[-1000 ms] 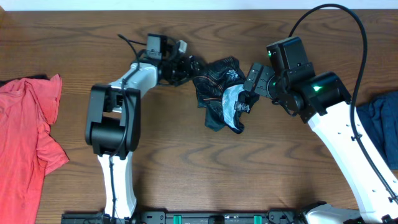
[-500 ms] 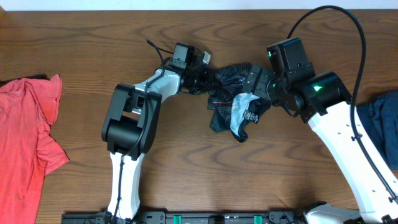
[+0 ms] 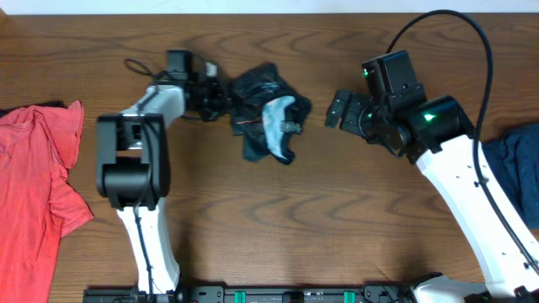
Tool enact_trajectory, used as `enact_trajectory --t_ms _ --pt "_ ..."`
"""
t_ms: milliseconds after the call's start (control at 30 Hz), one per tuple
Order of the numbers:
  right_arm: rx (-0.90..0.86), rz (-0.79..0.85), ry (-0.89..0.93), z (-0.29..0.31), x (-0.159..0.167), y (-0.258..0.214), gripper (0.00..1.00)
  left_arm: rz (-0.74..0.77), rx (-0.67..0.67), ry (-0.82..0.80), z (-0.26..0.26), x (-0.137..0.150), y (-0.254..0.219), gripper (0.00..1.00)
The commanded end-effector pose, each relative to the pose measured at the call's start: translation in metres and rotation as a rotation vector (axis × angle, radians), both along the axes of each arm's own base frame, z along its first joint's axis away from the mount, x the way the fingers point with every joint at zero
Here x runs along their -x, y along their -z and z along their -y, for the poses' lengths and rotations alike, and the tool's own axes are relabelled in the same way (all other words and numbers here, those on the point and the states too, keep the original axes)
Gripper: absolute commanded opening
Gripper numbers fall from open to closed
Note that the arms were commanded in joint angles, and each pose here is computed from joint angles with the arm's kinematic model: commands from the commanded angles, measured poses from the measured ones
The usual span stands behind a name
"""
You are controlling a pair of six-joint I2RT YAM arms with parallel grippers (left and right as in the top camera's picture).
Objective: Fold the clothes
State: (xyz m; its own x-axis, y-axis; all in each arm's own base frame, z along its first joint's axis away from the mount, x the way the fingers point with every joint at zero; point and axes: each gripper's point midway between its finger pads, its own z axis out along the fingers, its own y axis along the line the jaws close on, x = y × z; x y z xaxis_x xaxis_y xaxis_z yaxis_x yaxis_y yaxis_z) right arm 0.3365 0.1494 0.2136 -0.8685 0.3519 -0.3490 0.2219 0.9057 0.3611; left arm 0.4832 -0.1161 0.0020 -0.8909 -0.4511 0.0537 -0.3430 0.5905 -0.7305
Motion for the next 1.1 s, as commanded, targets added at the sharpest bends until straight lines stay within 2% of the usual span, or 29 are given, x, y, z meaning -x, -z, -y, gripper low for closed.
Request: enact_trajectory --t_ms 0,300,433,833,1067 --pt "-0.058 -0.067 -0.068 -0.022 -0.008 0.022 0.99 -0.153 -0.132 -0.089 -0.035 0.023 0.054 0.06" --pt "-0.281 -0.247 -0.201 -0.104 -0.039 0.122 0.99 -0.156 -0.129 -0.137 -0.058 0.02 0.054 0.06" --pt "-0.304 -0.278 -0.197 -0.127 -0.043 0.155 0.99 -0.157 -0.128 -0.151 -0.064 0.019 0.054 0.06" --pt "-0.387 -0.202 -0.214 -0.185 -0.059 0.189 0.99 -0.149 -0.136 -0.168 -0.077 0.017 0.054 0.06" --pt "-0.407 -0.262 -0.138 -0.191 -0.061 0.228 0.99 -0.149 -0.129 -0.163 -0.075 0.018 0.054 0.06"
